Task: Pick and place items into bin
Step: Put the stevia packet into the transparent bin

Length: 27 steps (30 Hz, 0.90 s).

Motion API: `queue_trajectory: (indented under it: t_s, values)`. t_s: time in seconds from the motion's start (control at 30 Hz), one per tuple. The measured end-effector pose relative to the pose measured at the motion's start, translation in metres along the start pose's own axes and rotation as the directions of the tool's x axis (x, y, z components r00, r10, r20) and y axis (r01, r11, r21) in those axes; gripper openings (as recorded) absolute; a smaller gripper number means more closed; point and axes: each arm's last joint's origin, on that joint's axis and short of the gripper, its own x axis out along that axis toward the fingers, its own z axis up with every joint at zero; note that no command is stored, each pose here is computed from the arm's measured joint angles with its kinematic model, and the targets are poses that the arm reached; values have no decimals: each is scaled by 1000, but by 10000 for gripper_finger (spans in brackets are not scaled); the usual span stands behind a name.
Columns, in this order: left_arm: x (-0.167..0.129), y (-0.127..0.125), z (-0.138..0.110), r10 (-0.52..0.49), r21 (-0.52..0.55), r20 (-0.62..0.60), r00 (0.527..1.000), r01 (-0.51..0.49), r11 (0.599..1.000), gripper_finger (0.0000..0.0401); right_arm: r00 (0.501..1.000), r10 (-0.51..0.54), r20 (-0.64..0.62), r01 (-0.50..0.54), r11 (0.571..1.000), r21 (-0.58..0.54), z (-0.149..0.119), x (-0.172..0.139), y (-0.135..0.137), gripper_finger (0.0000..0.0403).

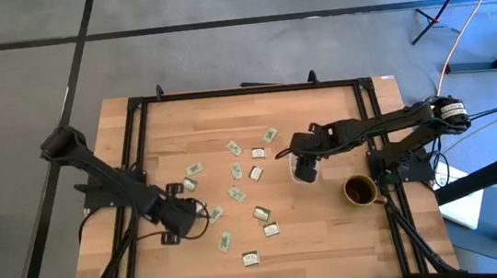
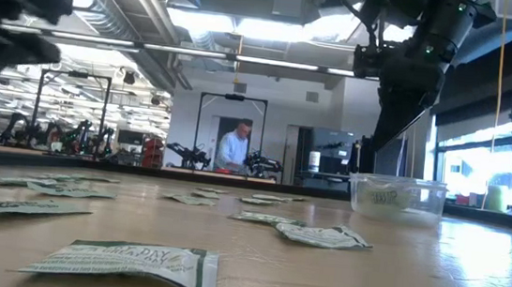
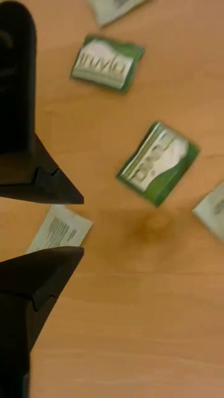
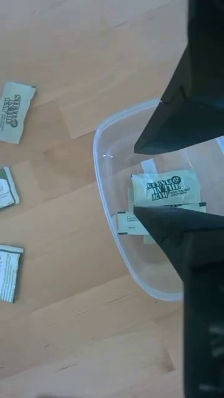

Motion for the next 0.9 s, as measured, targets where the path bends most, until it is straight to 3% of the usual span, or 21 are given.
queue_trajectory:
  t_s: [0.43,0.9]
  values:
    - [33,-20,-4,99,-82,-88,991,-106,991,99,1000,5,16,-5,1000,5,2,0,1,149]
    - [42,-23,-5,58,-180,-135,989,-82,980,56,1000,8,24,-8,1000,6,2,0,1,149]
